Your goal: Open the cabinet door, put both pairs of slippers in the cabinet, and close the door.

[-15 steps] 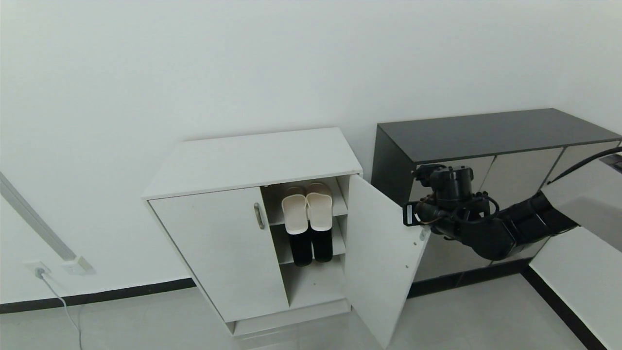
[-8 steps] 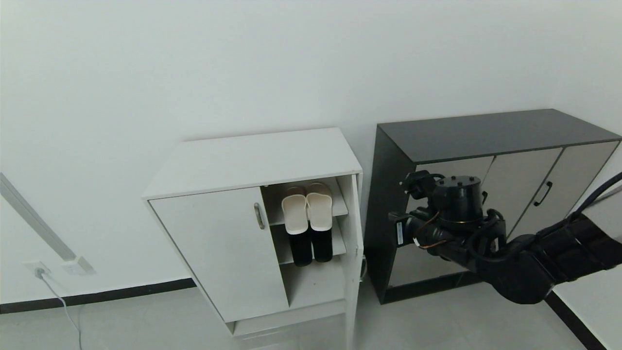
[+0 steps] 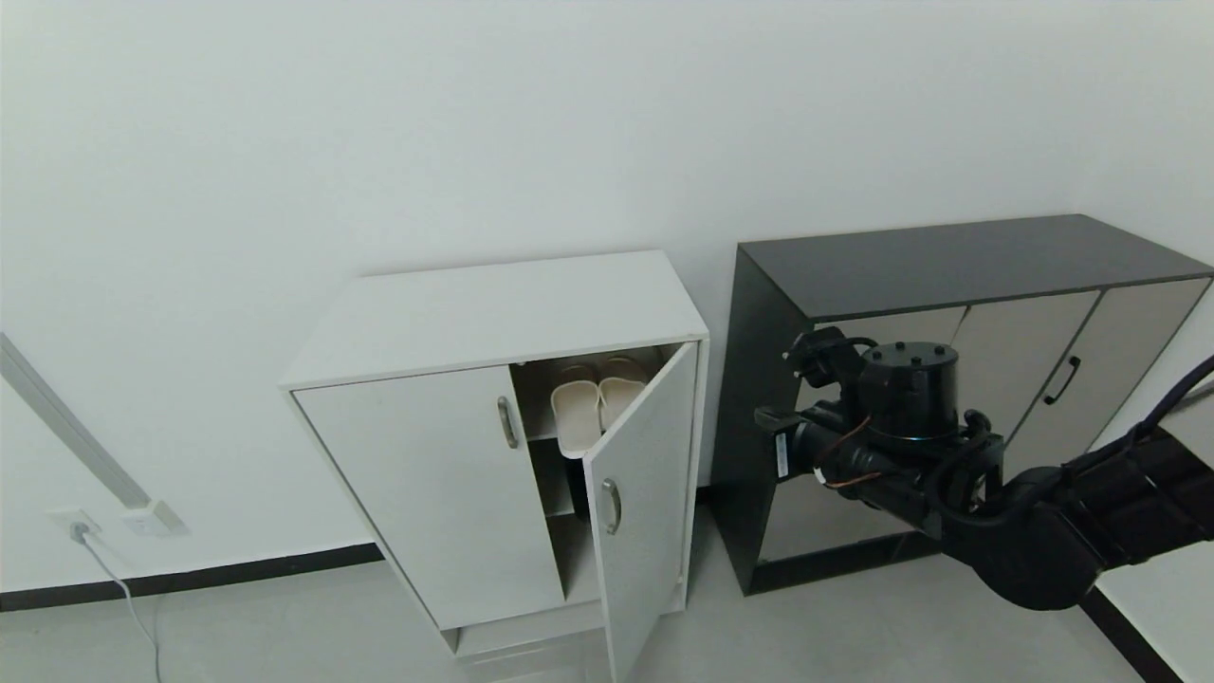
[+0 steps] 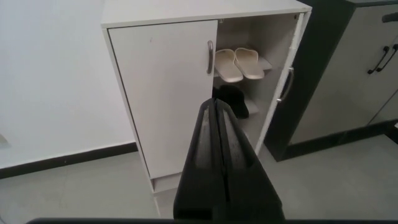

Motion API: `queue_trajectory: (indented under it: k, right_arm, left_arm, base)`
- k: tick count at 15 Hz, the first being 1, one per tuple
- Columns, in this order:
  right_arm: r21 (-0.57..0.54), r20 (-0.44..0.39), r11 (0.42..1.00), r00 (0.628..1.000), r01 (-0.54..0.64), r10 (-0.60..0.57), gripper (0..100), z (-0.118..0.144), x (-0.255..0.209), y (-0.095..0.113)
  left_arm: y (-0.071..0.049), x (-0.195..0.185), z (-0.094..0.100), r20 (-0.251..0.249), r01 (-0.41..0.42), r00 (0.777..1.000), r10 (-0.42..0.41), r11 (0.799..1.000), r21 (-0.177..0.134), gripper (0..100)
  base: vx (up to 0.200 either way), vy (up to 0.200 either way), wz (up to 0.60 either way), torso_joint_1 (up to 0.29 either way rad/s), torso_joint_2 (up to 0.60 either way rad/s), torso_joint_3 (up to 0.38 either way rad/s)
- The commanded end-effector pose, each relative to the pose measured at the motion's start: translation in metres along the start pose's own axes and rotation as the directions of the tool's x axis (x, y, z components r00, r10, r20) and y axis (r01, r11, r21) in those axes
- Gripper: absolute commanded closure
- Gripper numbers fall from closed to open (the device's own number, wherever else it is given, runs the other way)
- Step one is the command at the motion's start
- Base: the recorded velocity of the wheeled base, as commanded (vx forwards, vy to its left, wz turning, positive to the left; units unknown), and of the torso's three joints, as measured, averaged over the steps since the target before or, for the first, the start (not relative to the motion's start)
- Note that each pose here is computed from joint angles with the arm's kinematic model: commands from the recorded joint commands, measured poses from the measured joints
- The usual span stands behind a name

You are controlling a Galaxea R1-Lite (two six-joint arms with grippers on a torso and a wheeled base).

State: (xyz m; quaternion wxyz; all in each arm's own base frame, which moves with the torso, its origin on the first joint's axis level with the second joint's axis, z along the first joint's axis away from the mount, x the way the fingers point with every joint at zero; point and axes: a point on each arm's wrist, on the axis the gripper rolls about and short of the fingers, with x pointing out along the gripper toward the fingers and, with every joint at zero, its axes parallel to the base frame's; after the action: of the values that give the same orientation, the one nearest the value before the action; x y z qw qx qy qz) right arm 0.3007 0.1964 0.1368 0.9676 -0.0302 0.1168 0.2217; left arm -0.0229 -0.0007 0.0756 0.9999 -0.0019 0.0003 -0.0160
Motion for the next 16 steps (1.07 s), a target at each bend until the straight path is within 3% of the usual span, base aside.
queue_trajectory:
  k: [1,3,6,16]
  right_arm:
    - [-0.002,-0.015,1.0,1.0,-0.006,0.006,100,-0.007,0.005,0.002]
    - [0.002,-0.019,0.999,0.999,-0.046,0.046,100,-0.018,0.008,0.006]
    - [-0.003,0.056,0.997,0.995,-0.081,0.081,100,-0.028,0.017,0.006]
    - [-0.013,-0.092,0.991,0.987,-0.131,0.129,100,-0.06,-0.035,0.012]
  left_arm:
    - [0.0,0.0,0.0,0.001,-0.001,1.0,0.001,1.0,-0.001,100]
    - [0.0,0.0,0.0,0.001,-0.001,1.0,0.001,1.0,0.001,100]
    - [0.0,0.0,0.0,0.001,-0.001,1.0,0.001,1.0,0.001,100]
    - [0.0,0.0,0.0,-0.001,0.0,1.0,0.0,1.0,0.004,100]
  base:
    - [0.0,0.0,0.6,-0.007,0.0,0.002]
    - [0.0,0.0,0.6,0.01,0.01,0.002]
    - [0.0,0.0,0.0,0.0,0.0,0.0]
    - [0.0,0.0,0.0,0.0,0.0,0.0]
